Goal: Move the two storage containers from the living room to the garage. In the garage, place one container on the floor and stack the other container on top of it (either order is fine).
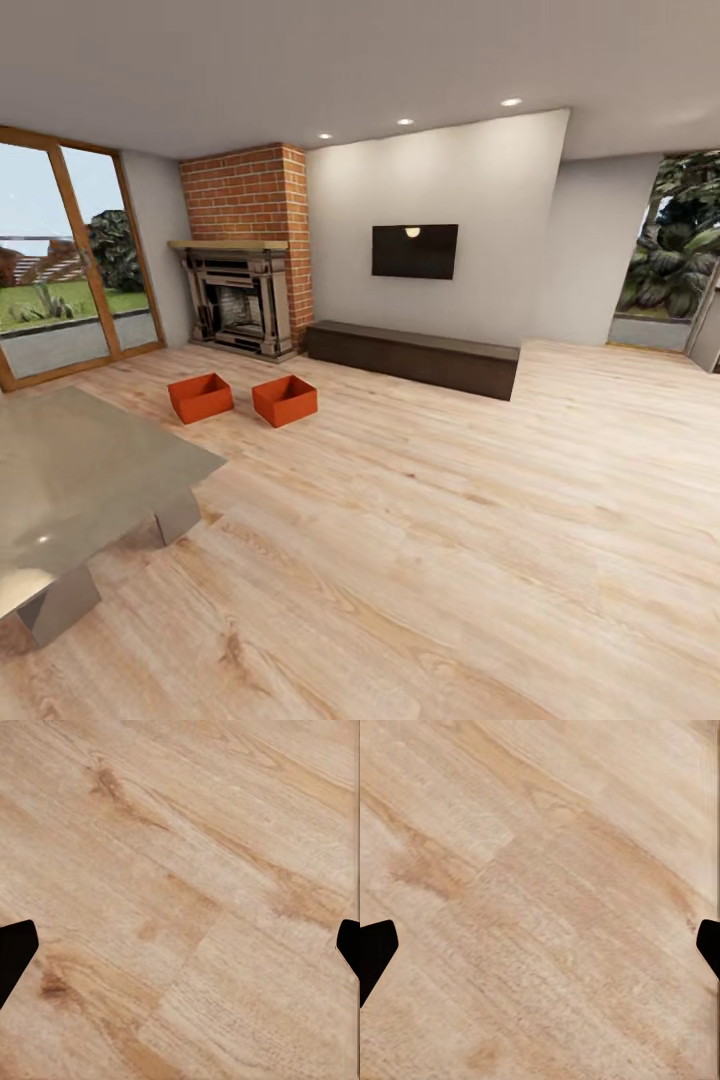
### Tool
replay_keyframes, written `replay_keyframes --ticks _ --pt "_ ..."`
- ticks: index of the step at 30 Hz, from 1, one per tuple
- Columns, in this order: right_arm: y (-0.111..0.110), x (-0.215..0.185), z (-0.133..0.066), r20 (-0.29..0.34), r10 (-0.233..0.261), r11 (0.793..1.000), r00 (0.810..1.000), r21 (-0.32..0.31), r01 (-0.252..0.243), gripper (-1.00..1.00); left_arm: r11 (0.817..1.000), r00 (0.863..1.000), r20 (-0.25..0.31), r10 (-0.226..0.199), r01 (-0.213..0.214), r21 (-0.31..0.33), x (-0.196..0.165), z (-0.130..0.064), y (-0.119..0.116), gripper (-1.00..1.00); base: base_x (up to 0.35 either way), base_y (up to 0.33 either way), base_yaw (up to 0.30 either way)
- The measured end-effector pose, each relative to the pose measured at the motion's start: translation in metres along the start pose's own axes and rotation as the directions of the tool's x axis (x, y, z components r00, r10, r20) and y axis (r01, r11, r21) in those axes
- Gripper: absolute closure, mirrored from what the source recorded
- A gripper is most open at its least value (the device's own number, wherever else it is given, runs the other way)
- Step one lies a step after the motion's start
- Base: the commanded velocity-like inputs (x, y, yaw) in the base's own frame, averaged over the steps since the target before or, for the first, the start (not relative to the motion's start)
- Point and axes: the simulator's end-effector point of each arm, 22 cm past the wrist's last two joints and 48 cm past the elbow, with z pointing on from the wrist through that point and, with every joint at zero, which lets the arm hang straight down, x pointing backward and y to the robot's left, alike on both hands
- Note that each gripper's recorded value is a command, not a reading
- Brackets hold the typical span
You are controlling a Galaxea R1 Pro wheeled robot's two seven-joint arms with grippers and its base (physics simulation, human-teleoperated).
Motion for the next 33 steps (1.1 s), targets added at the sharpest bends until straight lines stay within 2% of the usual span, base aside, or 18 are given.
replay_keyframes --ticks 33 --pt "0.0000 0.0003 0.0000 -0.001 0.000 1.000 1.000 0.000 0.000 -1.00 1.000 1.000 0.000 0.001 -0.001 -0.001 0.0000 0.0001 0.0010 -1.00 0.328 -0.145 0.000"
